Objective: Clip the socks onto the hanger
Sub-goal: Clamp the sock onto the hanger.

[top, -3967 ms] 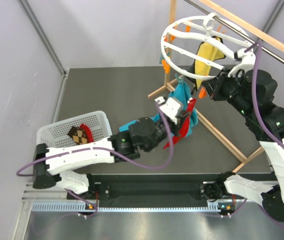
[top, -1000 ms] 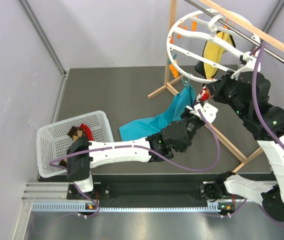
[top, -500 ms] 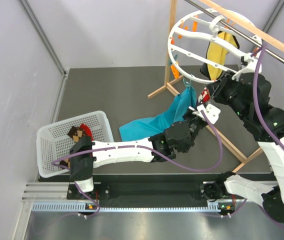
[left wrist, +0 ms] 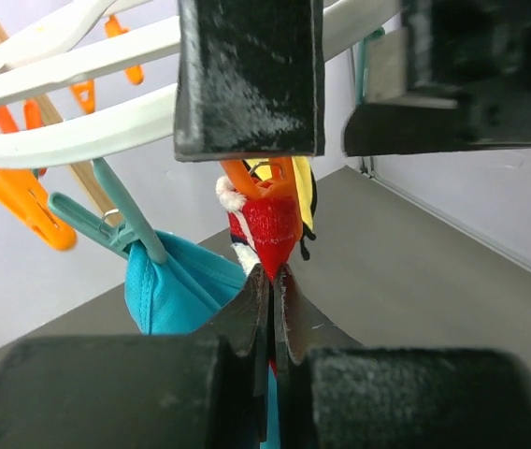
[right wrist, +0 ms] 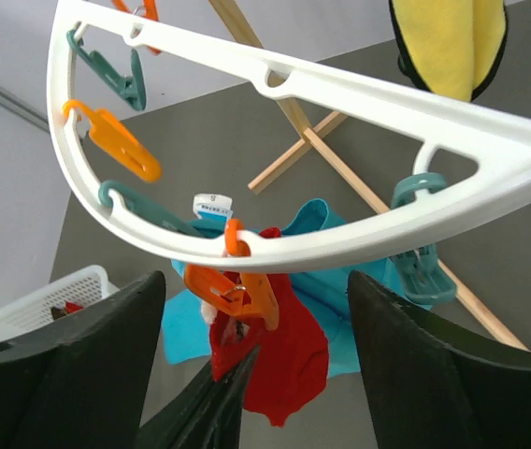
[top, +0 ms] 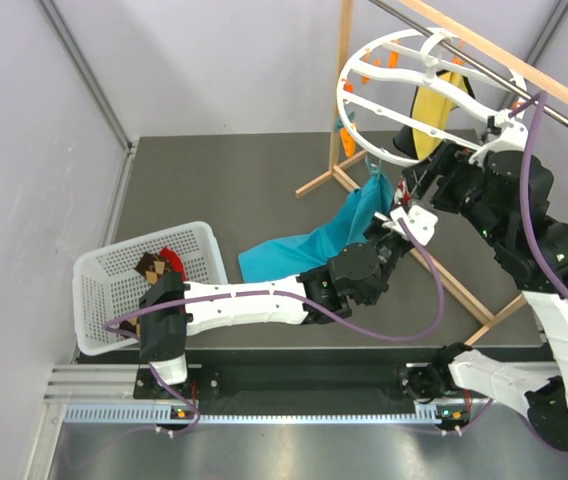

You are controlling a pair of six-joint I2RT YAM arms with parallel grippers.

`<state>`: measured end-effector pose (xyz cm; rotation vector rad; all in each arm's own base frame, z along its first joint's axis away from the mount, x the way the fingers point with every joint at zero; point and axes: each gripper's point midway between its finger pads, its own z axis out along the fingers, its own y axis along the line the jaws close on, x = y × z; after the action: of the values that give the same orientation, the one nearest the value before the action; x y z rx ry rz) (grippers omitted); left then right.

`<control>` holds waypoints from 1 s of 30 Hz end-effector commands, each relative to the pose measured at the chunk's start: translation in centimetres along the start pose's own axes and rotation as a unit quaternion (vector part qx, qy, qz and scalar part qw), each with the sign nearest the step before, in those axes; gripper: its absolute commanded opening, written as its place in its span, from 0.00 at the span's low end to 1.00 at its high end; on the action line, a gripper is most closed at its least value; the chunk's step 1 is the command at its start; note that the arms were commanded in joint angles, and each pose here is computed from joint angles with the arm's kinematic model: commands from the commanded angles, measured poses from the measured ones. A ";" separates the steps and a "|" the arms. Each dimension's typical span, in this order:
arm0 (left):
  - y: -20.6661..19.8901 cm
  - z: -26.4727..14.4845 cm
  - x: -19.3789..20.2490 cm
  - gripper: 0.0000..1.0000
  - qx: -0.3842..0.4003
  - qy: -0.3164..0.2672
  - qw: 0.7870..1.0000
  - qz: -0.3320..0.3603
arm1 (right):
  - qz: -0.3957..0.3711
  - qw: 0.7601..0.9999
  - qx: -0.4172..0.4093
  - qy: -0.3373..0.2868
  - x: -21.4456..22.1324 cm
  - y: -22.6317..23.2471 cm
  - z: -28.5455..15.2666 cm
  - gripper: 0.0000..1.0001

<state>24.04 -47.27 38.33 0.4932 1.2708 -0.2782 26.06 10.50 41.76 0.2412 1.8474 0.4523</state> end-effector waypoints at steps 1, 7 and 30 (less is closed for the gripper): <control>2.1 -0.6 -2.4 0.00 -0.030 -0.020 0.998 -0.054 | -0.008 1.000 -0.016 -0.012 -0.8 0.2 -1.2 0.79; 5.0 -0.9 -0.8 0.00 -0.061 0.015 0.994 -0.090 | -0.057 0.993 -0.104 -0.020 -1.4 2.4 -4.0 0.88; 12.7 -1.0 0.4 0.00 0.042 0.087 0.972 -0.213 | -0.101 0.971 -0.214 0.018 -0.6 5.3 -8.1 0.80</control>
<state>30.23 -36.04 38.15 0.3061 1.5426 -0.5475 18.72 13.58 45.68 -0.2219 1.7639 0.6934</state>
